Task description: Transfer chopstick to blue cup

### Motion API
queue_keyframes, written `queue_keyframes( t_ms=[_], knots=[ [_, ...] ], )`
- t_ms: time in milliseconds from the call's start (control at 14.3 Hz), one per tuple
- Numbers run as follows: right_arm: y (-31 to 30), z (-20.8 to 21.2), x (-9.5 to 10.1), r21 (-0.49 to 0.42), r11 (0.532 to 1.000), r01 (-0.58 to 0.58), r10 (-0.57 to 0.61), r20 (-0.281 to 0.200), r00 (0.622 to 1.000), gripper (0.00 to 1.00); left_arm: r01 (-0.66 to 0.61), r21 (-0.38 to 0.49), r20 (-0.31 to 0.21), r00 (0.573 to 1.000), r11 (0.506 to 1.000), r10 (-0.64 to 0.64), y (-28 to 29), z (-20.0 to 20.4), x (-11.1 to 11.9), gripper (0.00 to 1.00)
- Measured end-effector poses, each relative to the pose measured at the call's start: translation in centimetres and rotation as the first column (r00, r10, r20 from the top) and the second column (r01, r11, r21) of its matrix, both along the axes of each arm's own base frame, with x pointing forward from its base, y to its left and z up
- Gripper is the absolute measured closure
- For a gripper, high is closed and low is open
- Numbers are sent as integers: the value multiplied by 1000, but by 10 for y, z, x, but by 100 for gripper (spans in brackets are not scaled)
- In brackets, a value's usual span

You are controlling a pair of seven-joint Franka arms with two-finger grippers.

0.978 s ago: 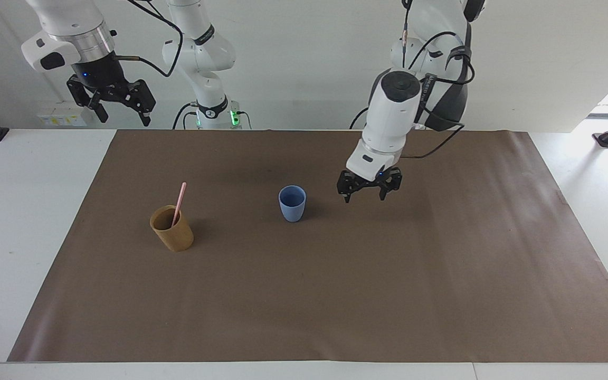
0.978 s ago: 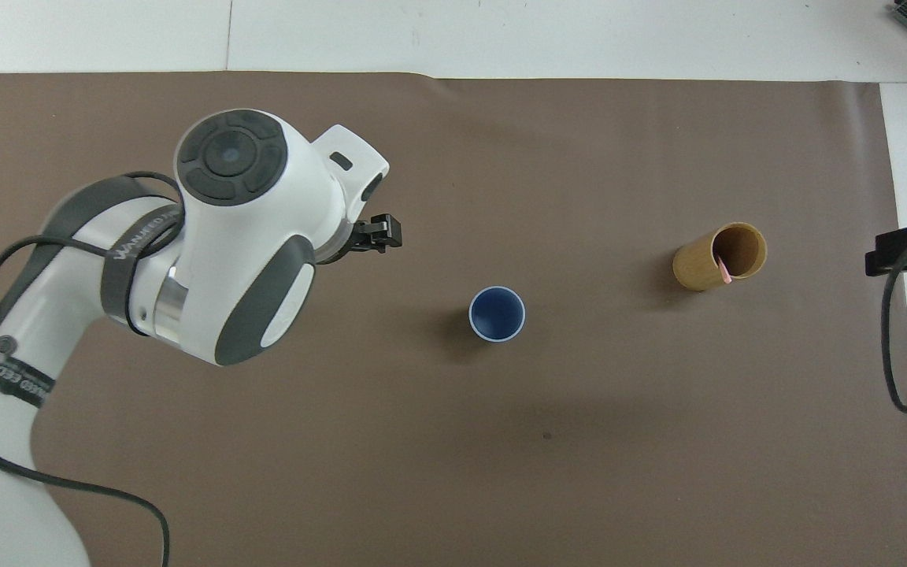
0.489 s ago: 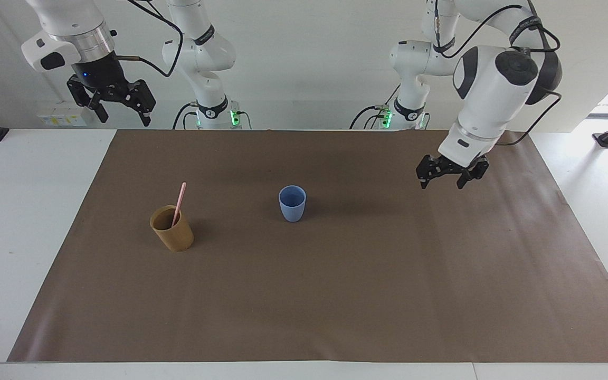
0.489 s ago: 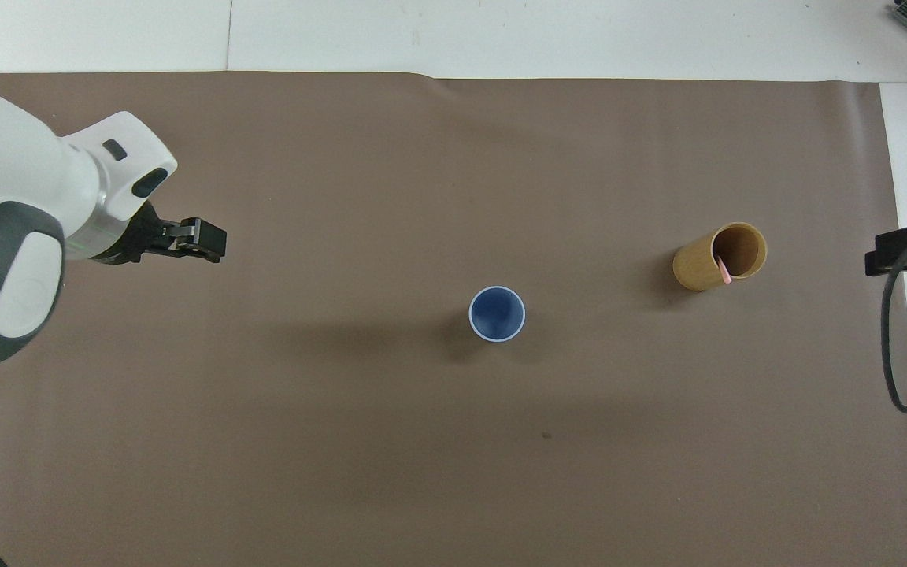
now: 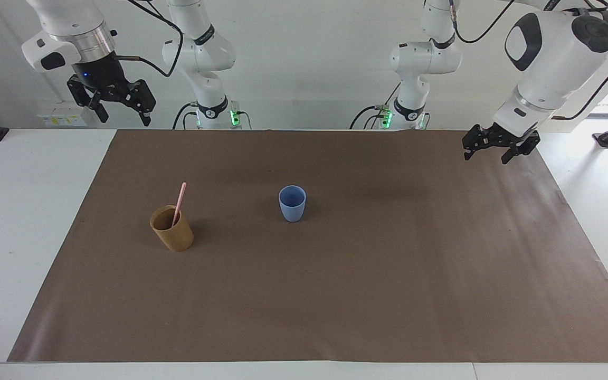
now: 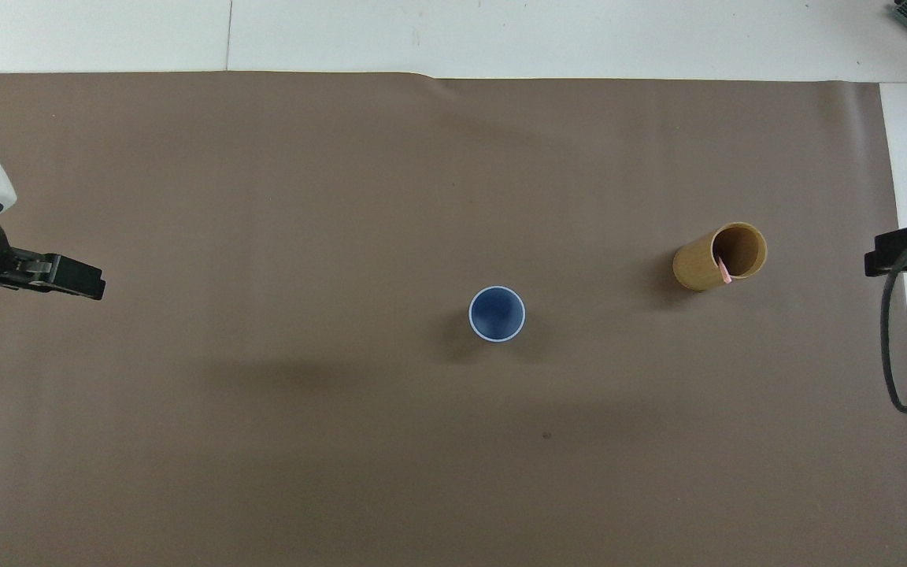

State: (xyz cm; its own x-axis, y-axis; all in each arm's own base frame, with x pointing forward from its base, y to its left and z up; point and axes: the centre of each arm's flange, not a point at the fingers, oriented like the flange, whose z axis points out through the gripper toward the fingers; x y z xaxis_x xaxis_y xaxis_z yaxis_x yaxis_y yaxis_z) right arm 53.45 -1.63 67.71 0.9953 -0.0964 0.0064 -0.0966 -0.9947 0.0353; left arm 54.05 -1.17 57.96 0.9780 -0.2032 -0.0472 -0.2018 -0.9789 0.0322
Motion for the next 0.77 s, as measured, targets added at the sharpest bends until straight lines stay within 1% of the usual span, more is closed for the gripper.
queue_keyframes(
  t_ms=[140, 279, 419, 559, 769],
  knots=[
    [0, 0, 0, 0, 1000, -1, 1, -1, 1000, 0, -1, -2, 28, 1000, 1000, 1, 22, 16, -5, 0],
    [1, 0, 0, 0, 1000, -2, 2, -1, 1000, 0, -4, -2, 43, 999, 1000, 4, 26, 40, -10, 0],
    [1, 0, 0, 0, 1000, -2, 2, -1, 1000, 0, -11, -1, 45, 999, 1000, 11, 20, 69, -17, 0],
    [1, 0, 0, 0, 1000, -2, 2, -1, 1000, 0, -51, 0, 58, 997, 999, 51, 11, 89, -21, 0],
    [1, 0, 0, 0, 1000, -1, 1, -1, 1000, 0, -69, -1, 74, 995, 998, 69, -4, 98, -23, 0]
  ],
)
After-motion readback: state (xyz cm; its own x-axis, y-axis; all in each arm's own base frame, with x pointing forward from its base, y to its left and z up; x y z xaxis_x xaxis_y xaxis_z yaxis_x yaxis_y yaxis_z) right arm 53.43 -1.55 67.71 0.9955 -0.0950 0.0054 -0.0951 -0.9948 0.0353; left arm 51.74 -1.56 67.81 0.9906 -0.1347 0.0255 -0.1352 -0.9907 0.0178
